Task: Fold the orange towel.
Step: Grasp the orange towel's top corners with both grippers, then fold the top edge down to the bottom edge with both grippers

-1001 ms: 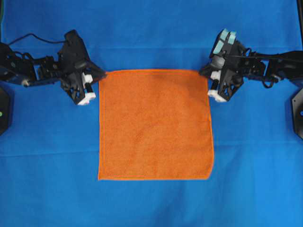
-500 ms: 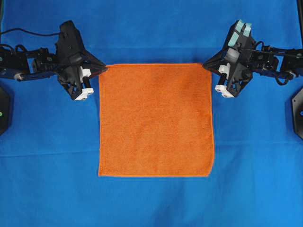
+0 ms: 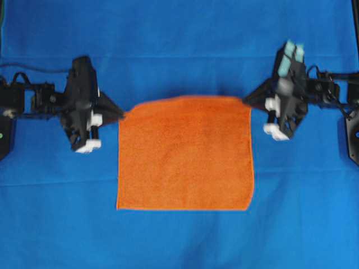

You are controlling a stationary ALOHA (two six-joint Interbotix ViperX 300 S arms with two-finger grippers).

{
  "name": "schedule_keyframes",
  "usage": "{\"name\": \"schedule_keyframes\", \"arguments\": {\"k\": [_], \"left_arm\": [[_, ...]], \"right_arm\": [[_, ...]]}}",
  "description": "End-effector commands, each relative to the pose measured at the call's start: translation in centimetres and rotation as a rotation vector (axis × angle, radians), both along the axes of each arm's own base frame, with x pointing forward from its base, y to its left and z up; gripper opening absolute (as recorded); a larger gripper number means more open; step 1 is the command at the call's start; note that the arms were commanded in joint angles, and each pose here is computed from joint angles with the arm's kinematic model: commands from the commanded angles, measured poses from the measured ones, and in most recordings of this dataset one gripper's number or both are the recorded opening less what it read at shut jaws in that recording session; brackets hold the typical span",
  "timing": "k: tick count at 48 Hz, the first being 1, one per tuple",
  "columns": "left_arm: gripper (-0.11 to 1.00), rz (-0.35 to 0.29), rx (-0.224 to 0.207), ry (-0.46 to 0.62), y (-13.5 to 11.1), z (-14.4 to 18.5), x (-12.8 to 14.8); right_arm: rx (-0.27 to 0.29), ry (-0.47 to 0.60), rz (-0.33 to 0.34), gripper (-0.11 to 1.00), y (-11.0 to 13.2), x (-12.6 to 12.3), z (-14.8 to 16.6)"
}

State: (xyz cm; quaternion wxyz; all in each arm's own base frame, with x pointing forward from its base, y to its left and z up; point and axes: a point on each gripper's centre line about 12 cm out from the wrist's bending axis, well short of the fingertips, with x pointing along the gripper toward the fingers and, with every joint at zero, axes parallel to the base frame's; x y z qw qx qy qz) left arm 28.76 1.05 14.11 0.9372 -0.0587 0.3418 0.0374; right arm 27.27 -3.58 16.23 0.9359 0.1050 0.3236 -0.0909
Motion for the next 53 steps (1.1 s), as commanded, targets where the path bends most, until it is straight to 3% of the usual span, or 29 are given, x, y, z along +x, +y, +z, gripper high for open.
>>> {"name": "schedule_keyframes", "arguments": {"k": [1,13,21,32,49,53], "left_arm": [[0.03,-0.055,-0.019,-0.032,-2.0,1.2,0.3],[0.03,-0.16,-0.121,-0.014,-7.7,1.2,0.6],[0.03,-0.217,-0.16,0.008,-10.7,0.9,0.9],[0.03,-0.252,-0.154,0.071,-12.4,-1.2,1.3],[0.03,-0.253,-0.151,0.088,-12.6,-2.0,1.6],[0.09,-0.261,-0.152,0.086,-12.9,-1.9,1.5]], "right_arm": [[0.023,-0.031,0.051,0.02,1.9,0.1,0.8],[0.114,-0.003,0.165,0.02,7.1,0.5,0.2],[0.152,0.034,0.216,0.02,9.7,1.3,-0.5],[0.176,0.096,0.249,0.02,12.0,2.3,-2.1],[0.227,0.119,0.258,0.02,14.0,2.2,-2.8],[0.241,0.111,0.258,0.02,14.4,2.2,-2.7]]}}
